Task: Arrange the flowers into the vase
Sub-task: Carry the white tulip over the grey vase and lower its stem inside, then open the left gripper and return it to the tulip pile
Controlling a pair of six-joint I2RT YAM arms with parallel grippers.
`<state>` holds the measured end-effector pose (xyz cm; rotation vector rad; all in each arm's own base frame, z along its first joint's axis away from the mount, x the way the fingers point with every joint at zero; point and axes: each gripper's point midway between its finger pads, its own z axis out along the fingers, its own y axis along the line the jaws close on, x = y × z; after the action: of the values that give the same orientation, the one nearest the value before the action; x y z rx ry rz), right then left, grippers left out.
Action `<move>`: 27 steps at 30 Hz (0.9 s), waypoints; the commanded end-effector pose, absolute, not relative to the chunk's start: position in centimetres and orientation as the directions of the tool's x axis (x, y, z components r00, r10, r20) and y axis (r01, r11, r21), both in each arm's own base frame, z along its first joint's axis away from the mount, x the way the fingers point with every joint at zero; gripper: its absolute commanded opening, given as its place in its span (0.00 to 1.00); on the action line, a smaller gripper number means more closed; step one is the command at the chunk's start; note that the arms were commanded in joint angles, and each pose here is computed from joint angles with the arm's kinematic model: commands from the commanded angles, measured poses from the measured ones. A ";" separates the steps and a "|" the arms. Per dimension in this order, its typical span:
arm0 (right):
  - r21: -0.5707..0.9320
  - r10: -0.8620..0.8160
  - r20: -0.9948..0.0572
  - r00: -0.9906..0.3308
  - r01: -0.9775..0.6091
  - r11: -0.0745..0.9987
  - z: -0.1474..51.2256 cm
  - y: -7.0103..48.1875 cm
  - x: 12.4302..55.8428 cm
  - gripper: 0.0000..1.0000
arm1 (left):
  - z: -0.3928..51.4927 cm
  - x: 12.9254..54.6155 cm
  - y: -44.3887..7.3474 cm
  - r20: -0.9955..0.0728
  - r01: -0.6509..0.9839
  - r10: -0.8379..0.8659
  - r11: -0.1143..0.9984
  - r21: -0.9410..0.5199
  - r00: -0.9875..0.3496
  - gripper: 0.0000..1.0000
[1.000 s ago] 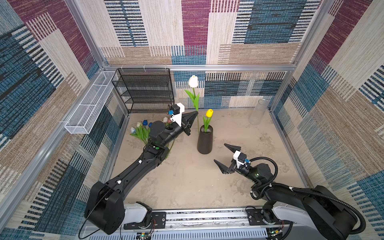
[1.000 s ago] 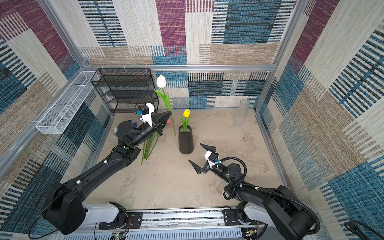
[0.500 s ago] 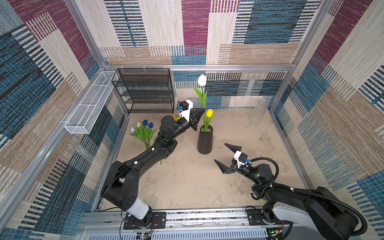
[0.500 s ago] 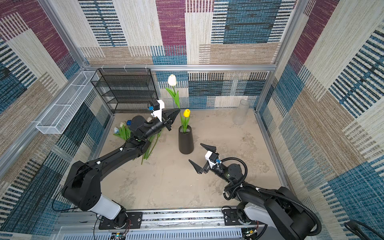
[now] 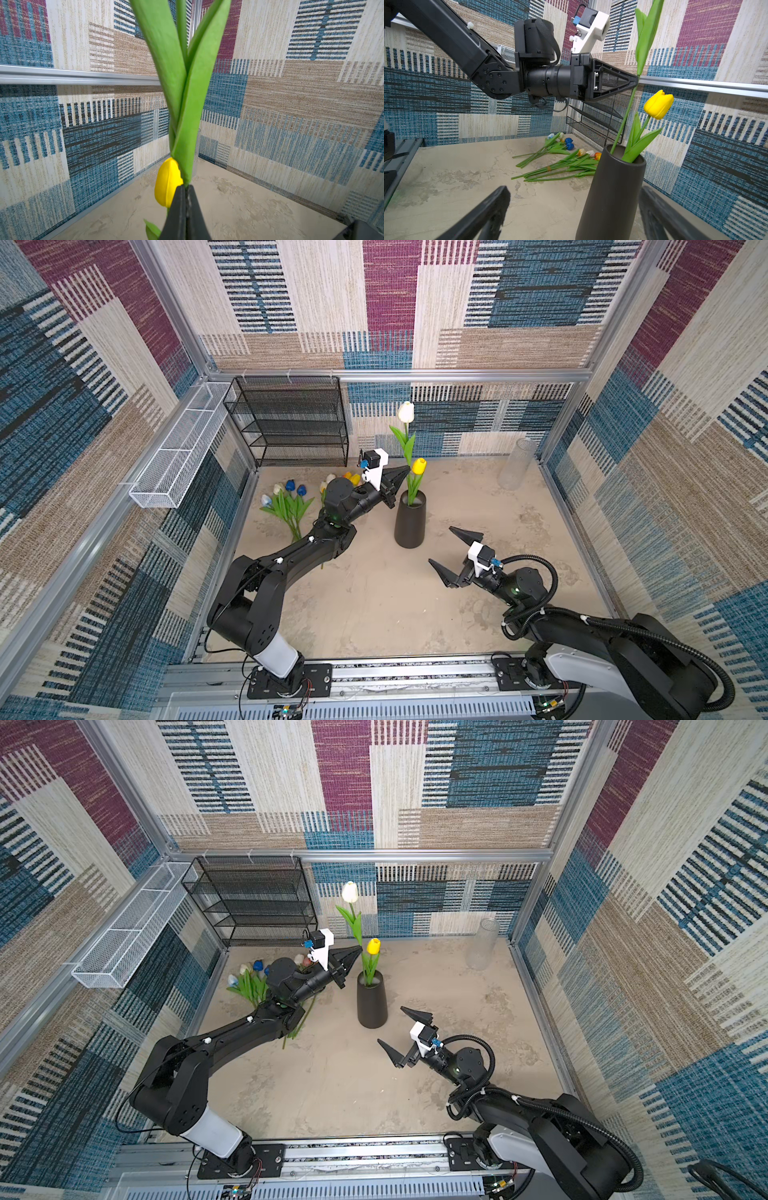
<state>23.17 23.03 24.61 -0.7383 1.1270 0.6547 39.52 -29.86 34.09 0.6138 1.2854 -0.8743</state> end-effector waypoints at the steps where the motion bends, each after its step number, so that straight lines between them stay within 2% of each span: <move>1: -0.198 0.100 -0.943 0.318 -0.776 0.599 25.0 23.0 23.0 1.00 | 33.9 39.2 -30.1 -0.978 0.842 -0.203 0.536 -0.062 0.057 0.00; 10: -0.197 0.099 -0.944 0.314 -0.779 0.595 24.9 23.1 23.1 1.00 | 31.4 39.0 -30.3 -0.990 0.834 -0.140 0.546 -0.076 0.001 0.03; 13: -0.194 0.094 -0.947 0.308 -0.780 0.595 24.7 23.2 23.3 1.00 | 31.0 39.2 -30.4 -0.993 0.827 -0.111 0.555 -0.091 -0.034 0.15; 19: -0.195 0.094 -0.947 0.307 -0.781 0.593 24.7 23.2 23.2 1.00 | 30.1 38.8 -29.8 -0.995 0.806 -0.081 0.584 -0.099 -0.064 0.29; 25: -0.194 0.099 -0.947 0.307 -0.787 0.586 24.9 23.3 23.1 1.00 | 28.4 38.3 -29.2 -0.992 0.787 -0.022 0.606 -0.115 -0.128 0.27; 27: -0.192 0.097 -0.947 0.305 -0.785 0.588 24.8 23.3 23.2 1.00 | 28.1 38.2 -29.0 -0.989 0.781 -0.006 0.613 -0.120 -0.147 0.20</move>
<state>23.38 23.23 23.94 -0.7483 1.1478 0.6568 38.26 -29.32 28.99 0.6472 1.5398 -0.8186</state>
